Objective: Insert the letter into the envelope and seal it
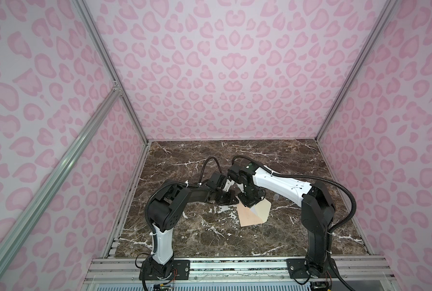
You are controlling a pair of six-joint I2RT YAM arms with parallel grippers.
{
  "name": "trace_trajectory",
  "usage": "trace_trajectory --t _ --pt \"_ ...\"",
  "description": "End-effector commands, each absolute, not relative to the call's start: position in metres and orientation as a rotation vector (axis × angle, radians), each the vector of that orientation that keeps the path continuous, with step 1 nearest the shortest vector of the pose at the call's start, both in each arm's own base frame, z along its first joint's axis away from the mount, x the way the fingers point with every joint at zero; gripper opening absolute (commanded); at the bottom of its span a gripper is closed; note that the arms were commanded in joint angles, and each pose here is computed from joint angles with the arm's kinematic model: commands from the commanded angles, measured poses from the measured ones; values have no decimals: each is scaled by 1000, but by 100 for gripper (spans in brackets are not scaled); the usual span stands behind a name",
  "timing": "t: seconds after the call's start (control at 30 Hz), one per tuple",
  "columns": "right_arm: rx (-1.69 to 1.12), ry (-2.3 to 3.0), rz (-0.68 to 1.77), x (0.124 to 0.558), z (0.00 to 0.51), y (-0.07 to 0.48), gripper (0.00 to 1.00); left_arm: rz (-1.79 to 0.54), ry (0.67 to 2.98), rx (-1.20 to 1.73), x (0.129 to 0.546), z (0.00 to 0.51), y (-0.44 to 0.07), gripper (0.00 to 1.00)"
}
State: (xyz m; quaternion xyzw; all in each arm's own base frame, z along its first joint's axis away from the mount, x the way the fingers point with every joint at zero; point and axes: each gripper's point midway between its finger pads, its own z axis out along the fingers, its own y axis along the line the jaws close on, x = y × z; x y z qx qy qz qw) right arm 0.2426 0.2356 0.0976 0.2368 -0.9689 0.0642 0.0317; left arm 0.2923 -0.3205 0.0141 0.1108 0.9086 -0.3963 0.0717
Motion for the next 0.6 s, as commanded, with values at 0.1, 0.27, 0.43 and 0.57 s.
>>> trace_trajectory --t 0.1,0.27,0.43,0.57 --pt "742 -2946 159 236 91 247 0 -972 2838 262 291 -13 -297 4" --pt "754 -2915 147 234 79 255 0 -971 2835 268 291 -11 -297 4" --pt "758 -2886 158 233 68 255 0 -968 2837 274 291 -11 -296 4" --pt "750 -2877 164 234 63 252 0 -970 2835 272 291 -11 -297 4"
